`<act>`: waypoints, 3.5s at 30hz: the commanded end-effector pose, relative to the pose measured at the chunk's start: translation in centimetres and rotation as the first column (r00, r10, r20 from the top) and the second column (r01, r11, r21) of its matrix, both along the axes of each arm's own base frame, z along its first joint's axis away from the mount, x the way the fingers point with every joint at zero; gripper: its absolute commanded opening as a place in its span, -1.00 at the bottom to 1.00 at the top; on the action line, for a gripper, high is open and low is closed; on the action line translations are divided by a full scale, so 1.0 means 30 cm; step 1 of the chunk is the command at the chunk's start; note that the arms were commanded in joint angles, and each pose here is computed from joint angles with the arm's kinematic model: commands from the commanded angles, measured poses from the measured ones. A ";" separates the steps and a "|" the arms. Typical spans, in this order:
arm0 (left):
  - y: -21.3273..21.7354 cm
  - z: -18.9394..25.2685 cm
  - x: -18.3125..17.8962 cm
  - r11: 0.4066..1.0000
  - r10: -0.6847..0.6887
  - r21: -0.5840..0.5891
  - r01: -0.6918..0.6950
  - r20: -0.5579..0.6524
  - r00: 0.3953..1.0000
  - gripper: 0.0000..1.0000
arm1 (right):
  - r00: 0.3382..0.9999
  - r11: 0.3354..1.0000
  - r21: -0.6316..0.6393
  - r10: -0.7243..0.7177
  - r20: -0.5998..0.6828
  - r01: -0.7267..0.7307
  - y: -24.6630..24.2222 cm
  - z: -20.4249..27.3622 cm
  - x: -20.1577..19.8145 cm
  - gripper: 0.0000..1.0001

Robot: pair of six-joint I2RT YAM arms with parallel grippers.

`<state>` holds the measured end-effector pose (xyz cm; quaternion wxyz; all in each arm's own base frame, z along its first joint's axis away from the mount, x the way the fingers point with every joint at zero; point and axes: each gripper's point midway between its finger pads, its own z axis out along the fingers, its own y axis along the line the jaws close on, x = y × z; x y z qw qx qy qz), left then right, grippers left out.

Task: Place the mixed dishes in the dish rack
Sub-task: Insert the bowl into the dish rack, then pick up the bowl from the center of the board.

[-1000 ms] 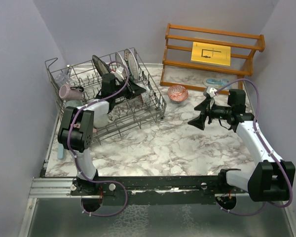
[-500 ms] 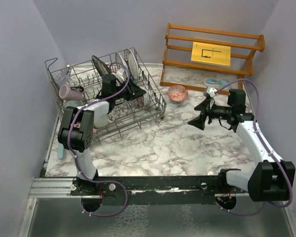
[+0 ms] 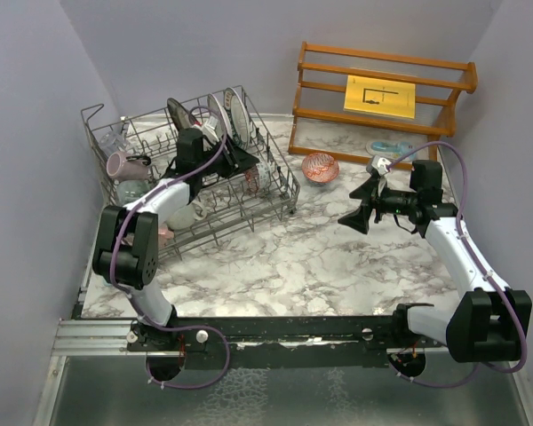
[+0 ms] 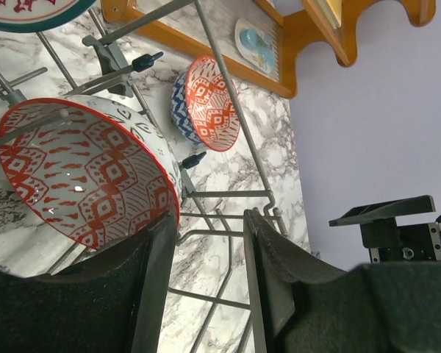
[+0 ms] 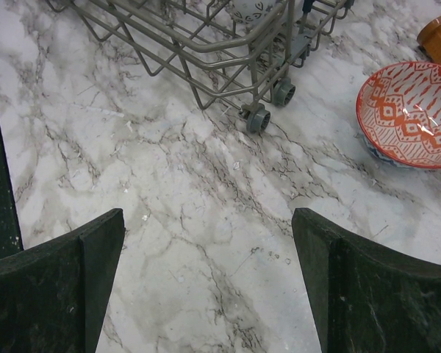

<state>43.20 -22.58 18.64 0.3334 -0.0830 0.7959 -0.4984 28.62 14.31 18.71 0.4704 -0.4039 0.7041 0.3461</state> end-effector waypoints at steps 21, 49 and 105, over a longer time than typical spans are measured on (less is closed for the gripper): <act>0.191 0.376 -0.227 0.970 0.167 0.089 -0.228 0.437 0.884 0.27 | 0.990 0.989 0.063 -0.134 -0.044 0.136 -0.016 0.061 0.113 1.00; 0.231 0.465 -0.400 0.962 0.270 -0.096 -0.256 0.488 0.830 0.94 | 0.521 0.646 -0.298 -0.753 -0.402 0.703 -0.070 -0.340 0.766 0.32; -0.390 0.740 -0.366 0.758 0.156 -0.633 -0.158 -0.059 0.986 0.64 | 0.501 0.689 -0.036 -0.490 0.713 0.724 -0.241 0.559 0.573 -0.99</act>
